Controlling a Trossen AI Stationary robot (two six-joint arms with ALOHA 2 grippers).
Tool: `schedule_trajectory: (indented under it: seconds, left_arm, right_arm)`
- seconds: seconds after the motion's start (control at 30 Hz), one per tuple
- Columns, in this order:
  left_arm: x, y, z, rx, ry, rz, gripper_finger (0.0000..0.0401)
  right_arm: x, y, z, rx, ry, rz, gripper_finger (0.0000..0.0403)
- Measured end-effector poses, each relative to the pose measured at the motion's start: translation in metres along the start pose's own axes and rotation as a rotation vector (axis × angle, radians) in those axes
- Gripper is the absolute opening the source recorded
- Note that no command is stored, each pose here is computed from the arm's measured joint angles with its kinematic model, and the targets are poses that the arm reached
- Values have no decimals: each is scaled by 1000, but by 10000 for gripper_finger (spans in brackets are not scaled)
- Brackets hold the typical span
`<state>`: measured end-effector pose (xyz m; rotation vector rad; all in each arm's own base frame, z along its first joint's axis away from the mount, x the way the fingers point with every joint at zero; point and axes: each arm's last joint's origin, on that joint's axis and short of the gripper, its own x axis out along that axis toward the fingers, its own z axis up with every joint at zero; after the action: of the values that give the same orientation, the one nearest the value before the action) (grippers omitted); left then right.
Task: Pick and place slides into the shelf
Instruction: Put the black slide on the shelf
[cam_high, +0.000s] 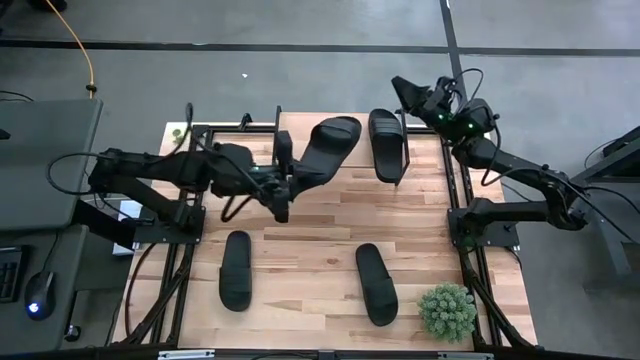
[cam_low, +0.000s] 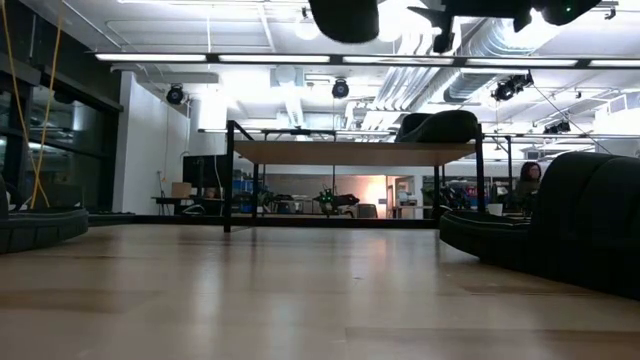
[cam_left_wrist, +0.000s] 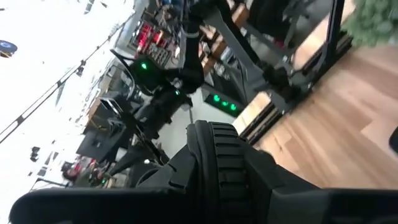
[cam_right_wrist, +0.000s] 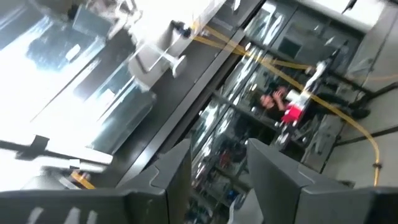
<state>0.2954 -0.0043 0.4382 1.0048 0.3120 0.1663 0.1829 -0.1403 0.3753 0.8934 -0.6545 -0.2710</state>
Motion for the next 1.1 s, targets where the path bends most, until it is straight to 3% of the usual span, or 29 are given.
schedule_trajectory:
  seconds: [0.37, 0.6, 0.83, 1.1]
  left_arm:
    - [31, -16, -7, 70, 123, 0, 79]
    - [54, -19, -24, 63, 185, 2, 61]
    - [72, -18, -43, 38, 213, -19, 82]
    - [93, -24, -59, 19, 228, -49, 63]
  right_arm:
    - [-1, 3, -4, 20, 146, 74, 147]
    - [-1, 3, -5, 23, 171, 88, 147]
    - [-1, 4, -5, 60, 181, 93, 147]
    - [-1, 4, -6, 66, 213, 111, 147]
